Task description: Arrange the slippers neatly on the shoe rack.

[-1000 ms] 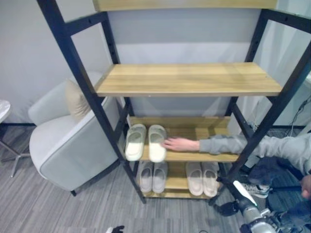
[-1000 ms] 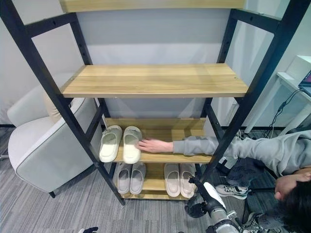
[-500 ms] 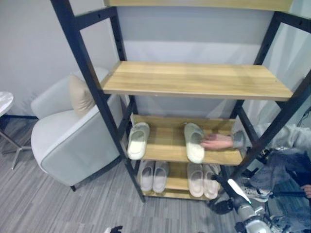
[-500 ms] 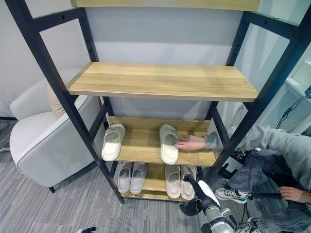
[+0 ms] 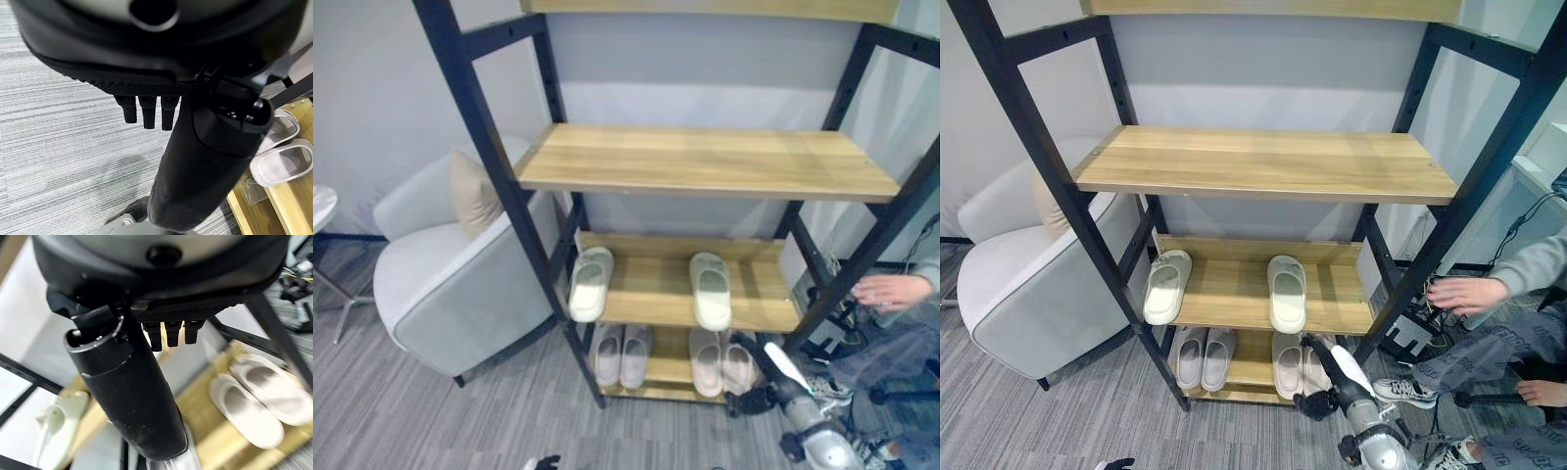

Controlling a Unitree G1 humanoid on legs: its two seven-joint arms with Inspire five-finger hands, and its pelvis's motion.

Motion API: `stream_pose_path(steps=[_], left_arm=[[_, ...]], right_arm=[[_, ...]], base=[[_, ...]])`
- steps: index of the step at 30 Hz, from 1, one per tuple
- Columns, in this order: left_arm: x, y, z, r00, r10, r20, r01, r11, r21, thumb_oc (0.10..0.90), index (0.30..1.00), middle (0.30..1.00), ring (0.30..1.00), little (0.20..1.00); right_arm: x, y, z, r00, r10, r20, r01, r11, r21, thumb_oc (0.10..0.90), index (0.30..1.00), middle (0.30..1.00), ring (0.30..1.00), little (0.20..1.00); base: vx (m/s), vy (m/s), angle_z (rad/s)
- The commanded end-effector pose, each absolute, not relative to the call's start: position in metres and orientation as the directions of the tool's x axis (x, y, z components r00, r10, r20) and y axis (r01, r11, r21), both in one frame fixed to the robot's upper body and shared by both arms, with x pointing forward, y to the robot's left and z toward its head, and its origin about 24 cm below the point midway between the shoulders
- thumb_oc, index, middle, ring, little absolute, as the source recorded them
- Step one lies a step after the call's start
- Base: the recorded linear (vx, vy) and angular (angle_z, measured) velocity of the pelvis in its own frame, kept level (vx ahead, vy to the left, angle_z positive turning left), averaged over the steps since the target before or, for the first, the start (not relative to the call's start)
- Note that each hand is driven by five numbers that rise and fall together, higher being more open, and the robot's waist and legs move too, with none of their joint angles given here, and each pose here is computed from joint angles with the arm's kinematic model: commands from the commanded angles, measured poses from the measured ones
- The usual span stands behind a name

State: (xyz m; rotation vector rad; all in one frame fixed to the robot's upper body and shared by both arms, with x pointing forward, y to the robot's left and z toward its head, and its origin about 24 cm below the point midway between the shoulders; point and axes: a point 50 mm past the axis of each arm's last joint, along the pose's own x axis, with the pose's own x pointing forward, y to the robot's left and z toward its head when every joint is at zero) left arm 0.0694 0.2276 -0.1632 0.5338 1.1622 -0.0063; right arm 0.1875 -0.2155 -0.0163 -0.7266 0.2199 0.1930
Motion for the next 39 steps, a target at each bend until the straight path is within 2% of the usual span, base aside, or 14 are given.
stream_pose_path(steps=[1,8,13,21,30,39], left_arm=[[0.096,0.23,-0.158,0.479,0.256,-0.84,0.32,0.84,0.439,0.8,0.9,0.9,0.9,0.9],[0.097,0.229,-0.158,0.473,0.262,-0.841,0.31,0.844,0.437,0.8,0.9,0.9,0.9,0.9],[0.094,0.232,-0.159,0.453,0.274,-0.848,0.299,0.849,0.435,0.8,0.9,0.9,0.9,0.9],[0.097,0.237,-0.157,0.452,0.303,-0.839,0.255,0.858,0.447,0.8,0.9,0.9,0.9,0.9],[0.102,0.239,-0.155,0.47,0.306,-0.828,0.227,0.865,0.448,0.8,0.9,0.9,0.9,0.9],[0.112,0.239,-0.152,0.5,0.301,-0.812,0.214,0.866,0.453,0.8,0.9,0.9,0.9,0.9]], right_arm=[[0.245,-0.204,0.071,0.965,0.187,0.186,0.004,0.695,-0.719,0.8,0.9,0.9,0.9,0.9],[0.278,-0.214,0.112,0.93,0.134,0.343,0.188,0.628,-0.755,0.8,0.9,0.9,0.9,0.9],[0.303,-0.219,0.13,0.92,0.104,0.377,0.246,0.596,-0.764,0.8,0.9,0.9,0.9,0.9],[0.324,-0.228,0.138,0.933,0.054,0.355,0.262,0.575,-0.775,0.8,0.9,0.9,0.9,0.9],[0.326,-0.232,0.125,0.958,0.039,0.285,0.211,0.576,-0.79,0.8,0.9,0.9,0.9,0.9],[0.33,-0.239,0.123,0.962,-0.003,0.274,0.231,0.547,-0.805,0.8,0.9,0.9,0.9,0.9]], base=[[0.01,0.03,-0.01],[0.03,0.02,0.02],[0.05,0.008,0.09],[0.02,0.0,0.01],[0.03,-0.001,0.01],[0.01,-0.008,0.06]])
